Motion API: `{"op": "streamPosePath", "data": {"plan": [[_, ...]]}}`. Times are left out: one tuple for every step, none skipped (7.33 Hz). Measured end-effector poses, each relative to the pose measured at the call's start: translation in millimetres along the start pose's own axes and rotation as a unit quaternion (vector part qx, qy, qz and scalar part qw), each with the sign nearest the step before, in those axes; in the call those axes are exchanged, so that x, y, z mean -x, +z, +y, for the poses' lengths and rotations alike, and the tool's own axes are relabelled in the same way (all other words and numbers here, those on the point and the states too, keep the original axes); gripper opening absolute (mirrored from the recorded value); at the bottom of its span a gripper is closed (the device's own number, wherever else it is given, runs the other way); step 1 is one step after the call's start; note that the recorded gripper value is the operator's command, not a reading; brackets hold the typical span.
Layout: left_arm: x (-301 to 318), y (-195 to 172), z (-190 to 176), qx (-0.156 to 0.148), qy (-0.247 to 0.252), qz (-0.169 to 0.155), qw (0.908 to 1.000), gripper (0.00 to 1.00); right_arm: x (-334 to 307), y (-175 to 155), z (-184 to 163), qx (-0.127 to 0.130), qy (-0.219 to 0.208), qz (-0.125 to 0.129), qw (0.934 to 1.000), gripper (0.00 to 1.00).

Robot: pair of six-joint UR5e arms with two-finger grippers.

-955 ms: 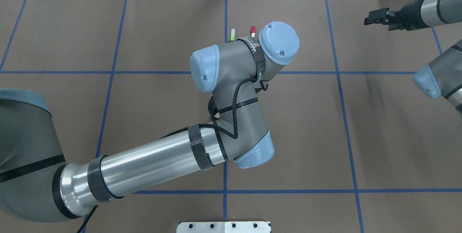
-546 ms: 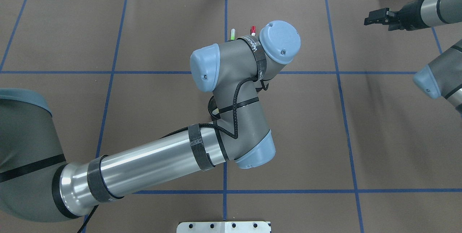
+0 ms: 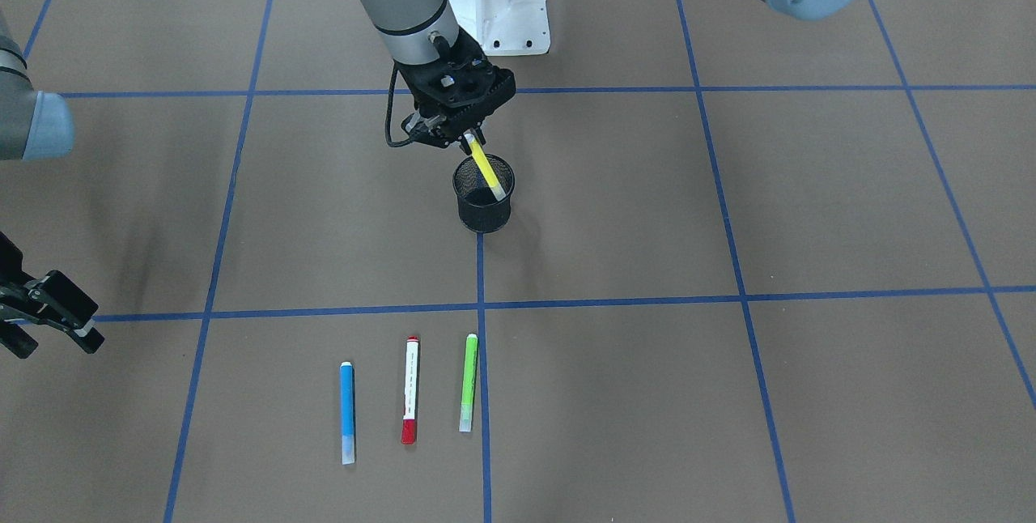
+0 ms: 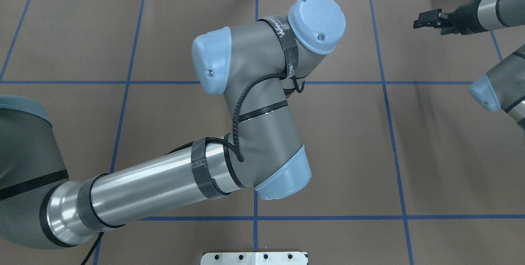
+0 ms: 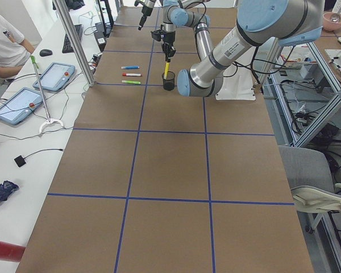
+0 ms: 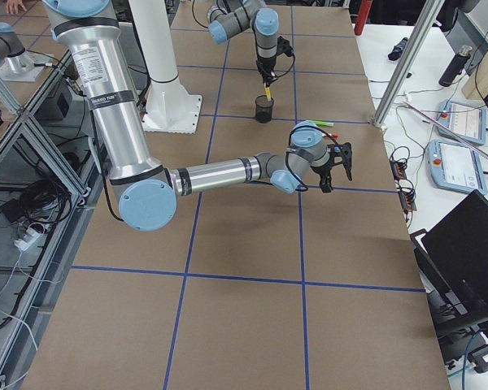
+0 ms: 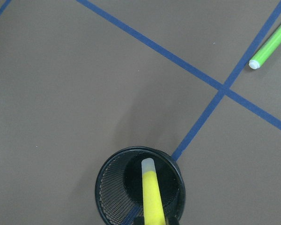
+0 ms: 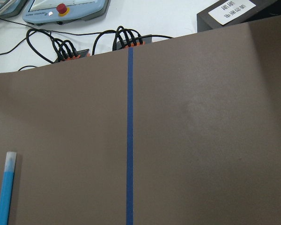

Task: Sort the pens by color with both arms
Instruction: 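Carry the yellow marker and lay it beside the green marker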

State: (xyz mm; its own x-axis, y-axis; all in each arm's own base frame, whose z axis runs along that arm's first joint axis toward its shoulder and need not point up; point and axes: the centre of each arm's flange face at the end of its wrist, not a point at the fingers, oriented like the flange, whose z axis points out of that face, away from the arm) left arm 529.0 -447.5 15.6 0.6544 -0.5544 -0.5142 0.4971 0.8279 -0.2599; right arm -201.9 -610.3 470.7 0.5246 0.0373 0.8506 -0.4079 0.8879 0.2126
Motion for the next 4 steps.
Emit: {"op": "streamPosePath", "data": {"plan": [[27, -21, -18, -0.004, 0.011, 0.03, 0.9995, 0.0, 0, 0, 0, 0.0, 0.0, 0.0, 1.0, 1.0], [49, -37, -38, -0.014, 0.03, 0.062, 0.9976, 0.0, 1, 0, -1, -0.001, -0.001, -0.001, 1.0, 1.0], [58, -44, -56, -0.039, 0.05, 0.1, 0.993, 0.0, 3, -1, -2, -0.002, -0.002, -0.002, 1.0, 1.0], [62, -35, -74, -0.073, 0.061, 0.142, 0.9853, 0.0, 5, -1, -2, -0.002, -0.003, -0.003, 1.0, 1.0]]}}
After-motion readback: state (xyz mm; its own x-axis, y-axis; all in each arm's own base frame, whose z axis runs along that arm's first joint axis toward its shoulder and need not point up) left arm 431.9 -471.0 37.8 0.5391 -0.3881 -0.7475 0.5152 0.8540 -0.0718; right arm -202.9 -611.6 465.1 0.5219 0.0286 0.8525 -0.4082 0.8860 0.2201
